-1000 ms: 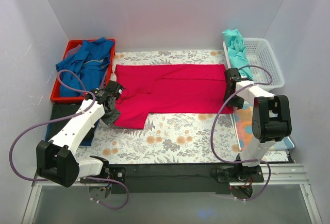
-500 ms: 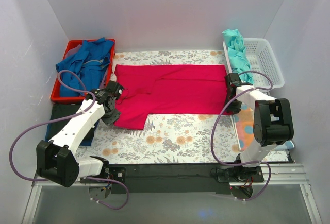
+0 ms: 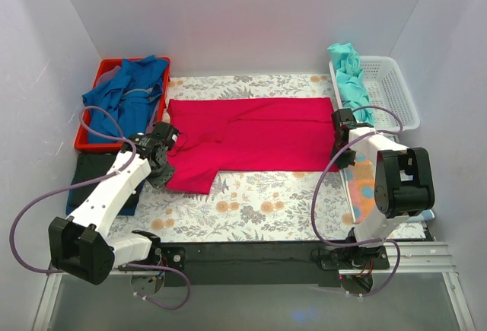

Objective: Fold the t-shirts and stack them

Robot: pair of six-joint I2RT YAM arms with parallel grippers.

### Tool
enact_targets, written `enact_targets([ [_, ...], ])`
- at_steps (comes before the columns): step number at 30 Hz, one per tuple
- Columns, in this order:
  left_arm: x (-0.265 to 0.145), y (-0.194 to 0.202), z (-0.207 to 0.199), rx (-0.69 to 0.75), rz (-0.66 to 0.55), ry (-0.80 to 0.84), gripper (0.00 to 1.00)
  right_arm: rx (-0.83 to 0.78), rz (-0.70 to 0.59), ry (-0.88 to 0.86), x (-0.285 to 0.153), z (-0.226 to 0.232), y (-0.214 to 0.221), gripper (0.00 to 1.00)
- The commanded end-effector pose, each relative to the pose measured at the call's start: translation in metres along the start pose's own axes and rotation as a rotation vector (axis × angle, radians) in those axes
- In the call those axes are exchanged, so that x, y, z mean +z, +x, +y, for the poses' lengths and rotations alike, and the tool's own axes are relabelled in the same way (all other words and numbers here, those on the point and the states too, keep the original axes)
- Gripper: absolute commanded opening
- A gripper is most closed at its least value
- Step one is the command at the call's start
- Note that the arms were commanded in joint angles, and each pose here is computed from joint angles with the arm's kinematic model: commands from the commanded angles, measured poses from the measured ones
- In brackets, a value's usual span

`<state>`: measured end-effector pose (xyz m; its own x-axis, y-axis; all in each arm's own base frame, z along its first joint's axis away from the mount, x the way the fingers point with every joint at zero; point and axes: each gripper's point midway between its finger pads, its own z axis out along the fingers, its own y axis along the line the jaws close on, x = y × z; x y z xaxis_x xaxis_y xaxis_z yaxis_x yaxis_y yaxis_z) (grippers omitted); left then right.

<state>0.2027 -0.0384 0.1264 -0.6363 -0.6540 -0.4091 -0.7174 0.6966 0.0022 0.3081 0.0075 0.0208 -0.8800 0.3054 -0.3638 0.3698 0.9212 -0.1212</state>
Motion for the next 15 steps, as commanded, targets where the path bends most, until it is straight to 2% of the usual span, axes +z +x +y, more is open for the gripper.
enact_targets([
  [1,-0.016,-0.005,0.01,-0.031,-0.023,0.007,0.0,0.012,-0.022,0.015,-0.02,-0.012,0.004,0.01],
  [5,-0.018,0.004,0.013,-0.048,0.009,0.027,0.0,0.016,-0.039,-0.005,-0.031,-0.013,0.004,0.01],
  [9,-0.015,-0.001,0.003,-0.017,-0.009,0.057,0.0,0.016,-0.068,-0.033,-0.039,-0.007,-0.009,0.01],
  [15,-0.014,-0.041,-0.044,0.039,-0.092,0.105,0.0,0.025,-0.116,-0.077,-0.049,0.01,-0.043,0.01],
])
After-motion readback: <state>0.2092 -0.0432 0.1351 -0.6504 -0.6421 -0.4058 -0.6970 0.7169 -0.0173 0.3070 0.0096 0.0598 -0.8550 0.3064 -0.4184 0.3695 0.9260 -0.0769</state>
